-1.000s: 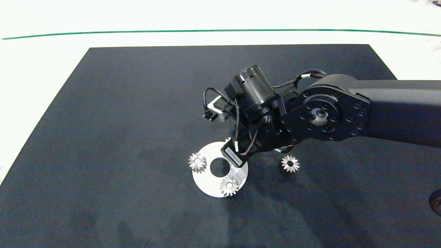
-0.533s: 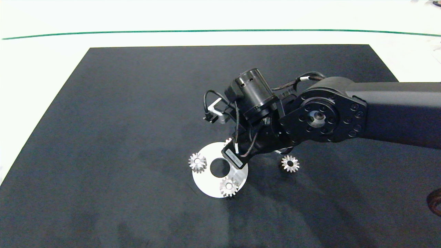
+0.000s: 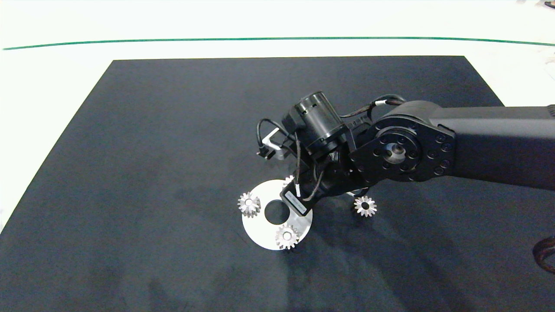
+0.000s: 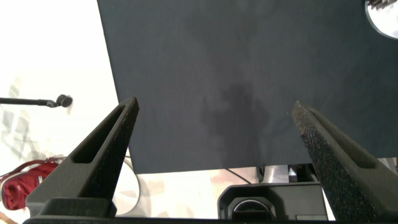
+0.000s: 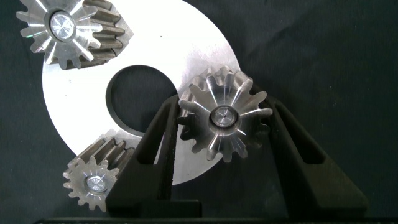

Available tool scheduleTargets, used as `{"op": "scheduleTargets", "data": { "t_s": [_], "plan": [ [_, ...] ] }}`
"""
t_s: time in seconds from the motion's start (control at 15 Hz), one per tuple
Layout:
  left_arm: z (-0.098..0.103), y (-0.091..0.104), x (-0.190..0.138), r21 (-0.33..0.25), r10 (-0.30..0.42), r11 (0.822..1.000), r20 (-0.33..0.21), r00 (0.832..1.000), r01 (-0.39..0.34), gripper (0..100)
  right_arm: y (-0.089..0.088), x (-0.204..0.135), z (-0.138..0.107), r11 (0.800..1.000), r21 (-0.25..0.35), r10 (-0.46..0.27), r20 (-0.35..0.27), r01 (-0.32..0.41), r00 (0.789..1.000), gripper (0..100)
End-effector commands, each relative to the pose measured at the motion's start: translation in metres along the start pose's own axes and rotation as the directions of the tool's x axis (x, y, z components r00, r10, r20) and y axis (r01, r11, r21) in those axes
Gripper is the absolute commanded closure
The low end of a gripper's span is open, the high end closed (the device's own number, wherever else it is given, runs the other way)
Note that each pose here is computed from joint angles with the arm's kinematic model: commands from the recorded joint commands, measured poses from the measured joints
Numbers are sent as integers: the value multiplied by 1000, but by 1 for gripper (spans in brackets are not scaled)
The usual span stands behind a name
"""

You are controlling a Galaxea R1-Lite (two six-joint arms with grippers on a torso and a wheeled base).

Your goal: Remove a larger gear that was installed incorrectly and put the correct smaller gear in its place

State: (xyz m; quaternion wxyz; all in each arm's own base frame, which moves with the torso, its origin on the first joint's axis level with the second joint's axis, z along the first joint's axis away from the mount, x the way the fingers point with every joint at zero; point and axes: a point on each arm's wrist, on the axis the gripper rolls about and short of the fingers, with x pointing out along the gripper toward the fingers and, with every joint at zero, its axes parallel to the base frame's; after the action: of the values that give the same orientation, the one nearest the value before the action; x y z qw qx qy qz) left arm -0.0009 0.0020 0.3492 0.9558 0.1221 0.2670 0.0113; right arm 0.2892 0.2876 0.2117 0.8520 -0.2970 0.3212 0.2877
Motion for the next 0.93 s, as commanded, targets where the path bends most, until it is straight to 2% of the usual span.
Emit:
{"op": "scheduleTargets", "data": {
  "t_s": [0.07,0.73,0.93],
  "plan": [
    [-1,0,0,2,-1,1000,-8,1000,1,0,1,3,-2,1000,-7,0,-16,0,1000,63],
    [-1,0,1,3,-3,1000,-12,1000,3,0,-3,11,-5,1000,-2,-4,-38,4,999,63],
    [-1,0,2,8,-11,1000,-11,1000,11,0,-3,10,-5,1000,0,-17,-38,17,999,69]
  ]
}}
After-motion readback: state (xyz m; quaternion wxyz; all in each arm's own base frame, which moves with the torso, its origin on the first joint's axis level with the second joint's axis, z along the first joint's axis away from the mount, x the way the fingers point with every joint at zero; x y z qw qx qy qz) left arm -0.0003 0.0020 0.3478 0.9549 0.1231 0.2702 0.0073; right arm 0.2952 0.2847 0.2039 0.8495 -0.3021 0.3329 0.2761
